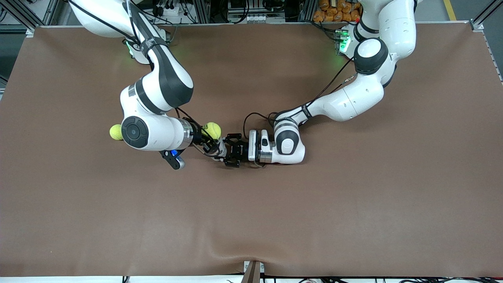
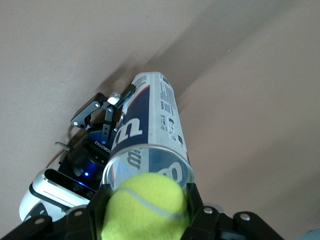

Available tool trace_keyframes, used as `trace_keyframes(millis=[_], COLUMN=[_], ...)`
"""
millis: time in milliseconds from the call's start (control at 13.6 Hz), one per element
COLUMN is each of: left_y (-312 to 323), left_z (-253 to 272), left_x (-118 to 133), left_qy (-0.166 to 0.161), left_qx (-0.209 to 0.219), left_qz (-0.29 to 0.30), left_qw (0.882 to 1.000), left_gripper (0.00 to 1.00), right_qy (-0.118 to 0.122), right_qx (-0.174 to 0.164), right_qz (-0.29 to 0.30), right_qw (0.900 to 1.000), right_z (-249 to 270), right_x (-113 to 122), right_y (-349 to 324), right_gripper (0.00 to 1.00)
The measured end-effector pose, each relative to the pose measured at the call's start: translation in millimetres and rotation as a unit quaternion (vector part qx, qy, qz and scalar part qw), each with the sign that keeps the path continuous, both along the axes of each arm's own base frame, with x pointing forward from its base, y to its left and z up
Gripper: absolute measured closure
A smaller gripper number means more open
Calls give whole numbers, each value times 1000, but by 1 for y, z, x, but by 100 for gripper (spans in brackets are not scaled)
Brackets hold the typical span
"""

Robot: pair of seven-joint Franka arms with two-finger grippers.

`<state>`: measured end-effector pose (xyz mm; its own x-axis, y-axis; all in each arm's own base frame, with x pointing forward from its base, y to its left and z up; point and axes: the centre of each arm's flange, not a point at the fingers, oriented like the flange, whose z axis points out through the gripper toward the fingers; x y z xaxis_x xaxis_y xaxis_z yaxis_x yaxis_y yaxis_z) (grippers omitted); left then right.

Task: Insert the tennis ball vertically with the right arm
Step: 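Push the ball into the tube and open the right gripper, then move the right gripper to the second ball and grasp it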

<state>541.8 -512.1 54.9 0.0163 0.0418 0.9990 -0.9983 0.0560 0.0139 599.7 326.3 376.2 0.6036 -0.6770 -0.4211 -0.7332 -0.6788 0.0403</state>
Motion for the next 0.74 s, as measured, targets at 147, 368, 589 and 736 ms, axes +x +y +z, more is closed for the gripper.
trace_keyframes(millis=[147, 368, 589, 736], left_y=[0, 0, 0, 0], left_z=[0, 0, 0, 0], left_x=[0, 0, 0, 0], left_qy=[0, 0, 0, 0], left_qx=[0, 0, 0, 0], left_qz=[0, 0, 0, 0], left_qw=[1000, 1000, 1000, 1000], left_gripper=[27, 27, 27, 27], right_qy=[-2, -6, -20, -28], right_qx=[-1, 1, -6, -45], right_qz=[-2, -3, 0, 51], right_qw=[1000, 1000, 1000, 997], right_z=[-3, 1, 18, 34], right_x=[2, 4, 10, 14], right_y=[-1, -1, -12, -50], right_gripper=[34, 8, 0, 0])
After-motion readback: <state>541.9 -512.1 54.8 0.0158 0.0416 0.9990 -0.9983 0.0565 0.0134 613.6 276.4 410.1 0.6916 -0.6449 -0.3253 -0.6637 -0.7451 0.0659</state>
